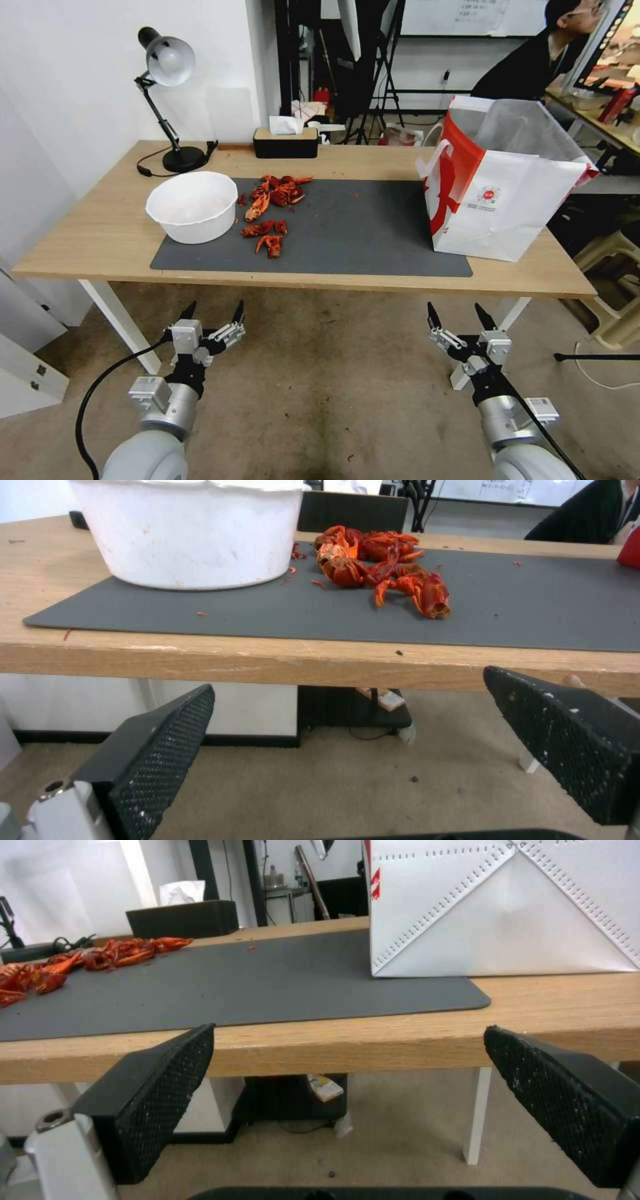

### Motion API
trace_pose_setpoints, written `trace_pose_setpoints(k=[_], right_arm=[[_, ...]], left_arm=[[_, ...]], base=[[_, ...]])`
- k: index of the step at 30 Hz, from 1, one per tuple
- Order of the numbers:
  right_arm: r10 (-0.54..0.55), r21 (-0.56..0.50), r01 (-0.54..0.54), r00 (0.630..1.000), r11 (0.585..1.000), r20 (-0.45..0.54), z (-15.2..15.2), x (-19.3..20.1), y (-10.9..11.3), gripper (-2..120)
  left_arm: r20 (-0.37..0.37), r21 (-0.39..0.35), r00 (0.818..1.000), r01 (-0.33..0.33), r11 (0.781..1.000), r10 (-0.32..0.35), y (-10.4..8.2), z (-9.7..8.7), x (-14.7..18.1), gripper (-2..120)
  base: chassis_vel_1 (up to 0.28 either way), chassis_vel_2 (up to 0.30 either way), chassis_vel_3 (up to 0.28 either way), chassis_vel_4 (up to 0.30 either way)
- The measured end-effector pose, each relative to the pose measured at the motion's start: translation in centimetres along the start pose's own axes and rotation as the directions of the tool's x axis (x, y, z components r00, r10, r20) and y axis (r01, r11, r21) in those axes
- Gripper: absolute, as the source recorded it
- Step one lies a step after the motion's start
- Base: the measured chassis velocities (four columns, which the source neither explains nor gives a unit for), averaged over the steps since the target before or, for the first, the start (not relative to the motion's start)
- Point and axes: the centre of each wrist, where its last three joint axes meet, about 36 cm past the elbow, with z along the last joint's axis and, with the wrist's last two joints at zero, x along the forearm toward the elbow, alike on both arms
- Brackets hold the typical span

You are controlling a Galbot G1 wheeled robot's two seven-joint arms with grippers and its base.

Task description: Close the takeout container lid, then place the container into the takeout bag.

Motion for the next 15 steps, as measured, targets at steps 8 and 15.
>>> trace_pose_setpoints(k=[8,15], right_arm=[[-0.001,-0.001,0.001,1.0,1.0,0.001,-0.03,-0.06,-0.04,100],[-0.001,-0.001,0.001,1.0,1.0,0.002,-0.05,-0.09,-0.06,100]], left_arm=[[0.001,0.0,1.0,0.0,1.0,0.0,-0.02,-0.02,0.0,100],[0.001,0.0,1.0,-0.001,1.0,0.001,-0.02,-0.04,-0.01,100]], base=[[0.0,0.0,0.0,0.0],[0.0,0.0,0.0,0.0]])
